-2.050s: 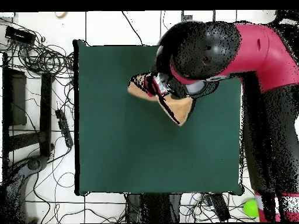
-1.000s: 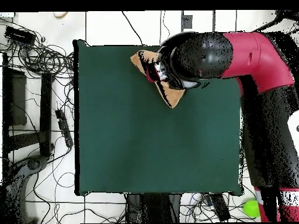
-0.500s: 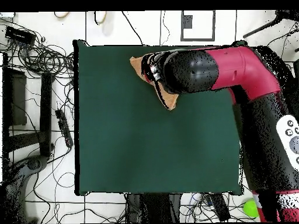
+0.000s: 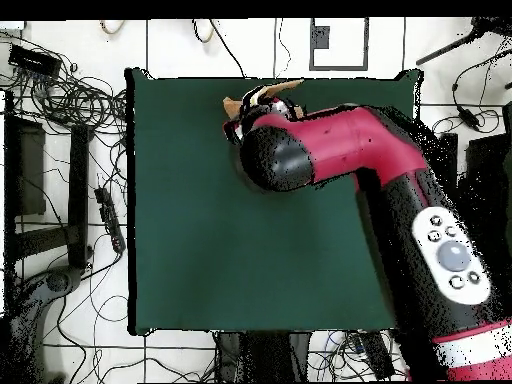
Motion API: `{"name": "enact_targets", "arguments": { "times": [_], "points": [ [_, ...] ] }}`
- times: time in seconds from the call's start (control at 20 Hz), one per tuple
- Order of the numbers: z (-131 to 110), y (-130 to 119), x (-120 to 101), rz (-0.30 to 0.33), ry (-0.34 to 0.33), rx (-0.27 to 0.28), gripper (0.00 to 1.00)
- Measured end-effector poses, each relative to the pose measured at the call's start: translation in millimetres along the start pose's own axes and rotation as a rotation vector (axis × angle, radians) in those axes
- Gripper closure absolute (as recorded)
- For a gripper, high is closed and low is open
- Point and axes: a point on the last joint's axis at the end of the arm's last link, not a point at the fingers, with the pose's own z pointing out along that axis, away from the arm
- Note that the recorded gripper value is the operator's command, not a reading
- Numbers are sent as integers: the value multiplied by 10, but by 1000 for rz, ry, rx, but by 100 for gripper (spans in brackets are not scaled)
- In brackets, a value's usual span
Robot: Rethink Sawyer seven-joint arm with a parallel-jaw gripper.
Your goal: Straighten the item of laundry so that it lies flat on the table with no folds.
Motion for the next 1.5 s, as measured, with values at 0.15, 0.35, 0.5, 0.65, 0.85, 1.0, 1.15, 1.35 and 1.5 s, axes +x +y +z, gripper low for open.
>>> {"name": "enact_targets", "arguments": {
  "times": [0.15, 0.35, 0.5, 0.65, 0.85, 1.0, 1.15, 1.35, 1.5],
  "points": [
    [158, 345, -15, -85, -37, 107, 100],
    [309, 942, 9, -180, -47, 209, 100],
    [351, 1268, 59, -227, -25, 251, 100],
    [370, 1859, 160, -284, 19, 329, 100],
    [357, 2319, 297, -232, 63, 419, 100],
    [382, 2428, 431, -136, 74, 474, 100],
    [476, 2312, 714, 4, 75, 553, 100],
    [529, 2066, 1011, 124, 79, 619, 100],
    [529, 1839, 1206, 210, 75, 657, 100]
  ]
}}
